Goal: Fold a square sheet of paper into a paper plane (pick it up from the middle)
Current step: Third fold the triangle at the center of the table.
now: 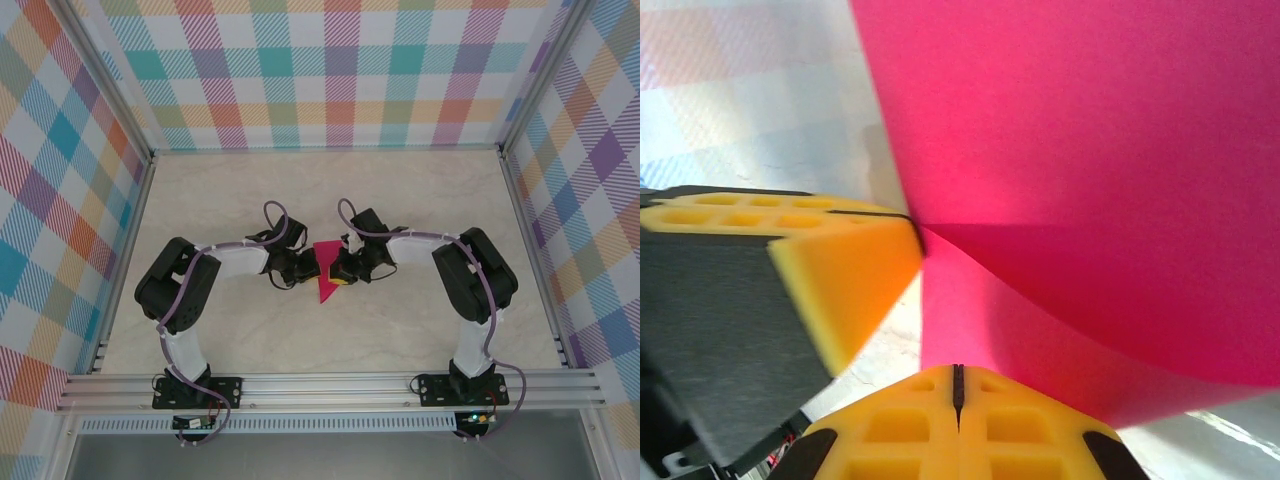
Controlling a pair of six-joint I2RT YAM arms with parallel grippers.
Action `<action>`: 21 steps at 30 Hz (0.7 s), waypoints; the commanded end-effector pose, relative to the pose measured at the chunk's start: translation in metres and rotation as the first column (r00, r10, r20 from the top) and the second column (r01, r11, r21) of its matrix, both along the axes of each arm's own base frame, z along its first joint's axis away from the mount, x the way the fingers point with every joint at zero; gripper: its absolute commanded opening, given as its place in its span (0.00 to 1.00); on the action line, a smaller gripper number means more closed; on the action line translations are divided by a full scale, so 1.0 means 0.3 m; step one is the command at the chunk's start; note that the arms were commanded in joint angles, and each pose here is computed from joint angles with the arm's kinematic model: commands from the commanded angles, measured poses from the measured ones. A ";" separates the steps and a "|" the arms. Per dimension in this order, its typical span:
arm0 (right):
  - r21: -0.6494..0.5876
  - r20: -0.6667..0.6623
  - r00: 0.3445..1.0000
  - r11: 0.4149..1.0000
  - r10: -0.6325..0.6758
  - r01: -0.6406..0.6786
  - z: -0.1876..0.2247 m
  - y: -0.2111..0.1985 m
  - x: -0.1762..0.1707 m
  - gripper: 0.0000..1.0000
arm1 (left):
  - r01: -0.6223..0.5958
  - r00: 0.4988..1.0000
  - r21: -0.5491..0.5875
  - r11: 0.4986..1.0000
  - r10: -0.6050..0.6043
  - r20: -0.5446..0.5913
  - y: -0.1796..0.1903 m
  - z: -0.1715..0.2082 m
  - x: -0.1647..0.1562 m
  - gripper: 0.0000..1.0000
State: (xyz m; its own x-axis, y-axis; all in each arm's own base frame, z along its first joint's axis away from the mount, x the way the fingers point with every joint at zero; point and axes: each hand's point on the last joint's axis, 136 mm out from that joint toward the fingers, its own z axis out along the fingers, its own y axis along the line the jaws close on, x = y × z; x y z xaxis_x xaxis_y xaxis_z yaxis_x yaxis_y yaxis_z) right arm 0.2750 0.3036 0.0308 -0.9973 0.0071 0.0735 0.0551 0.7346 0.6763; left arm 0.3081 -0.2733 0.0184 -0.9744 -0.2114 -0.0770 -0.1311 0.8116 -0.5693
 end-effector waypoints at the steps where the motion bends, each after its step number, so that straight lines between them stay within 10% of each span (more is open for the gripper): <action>1: 0.010 0.011 1.000 1.000 -0.004 0.004 0.015 -0.003 0.004 0.00 | 0.010 0.995 0.166 0.986 0.006 -0.097 0.085 -0.138 -0.087 0.00; 21: -0.050 -0.047 0.999 0.999 0.015 -0.017 -0.129 -0.041 -0.043 0.00 | 0.020 0.998 0.149 0.989 -0.011 -0.063 0.061 -0.079 -0.064 0.00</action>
State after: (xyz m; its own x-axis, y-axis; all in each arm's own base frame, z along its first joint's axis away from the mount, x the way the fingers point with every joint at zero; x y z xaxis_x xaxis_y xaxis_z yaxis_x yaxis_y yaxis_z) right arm 0.2733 0.3017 0.0159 -0.9963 0.0067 0.0861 0.0632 0.7354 0.6746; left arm 0.3078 -0.2736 0.0192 -0.9750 -0.2077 -0.0791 -0.1289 0.8182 -0.5603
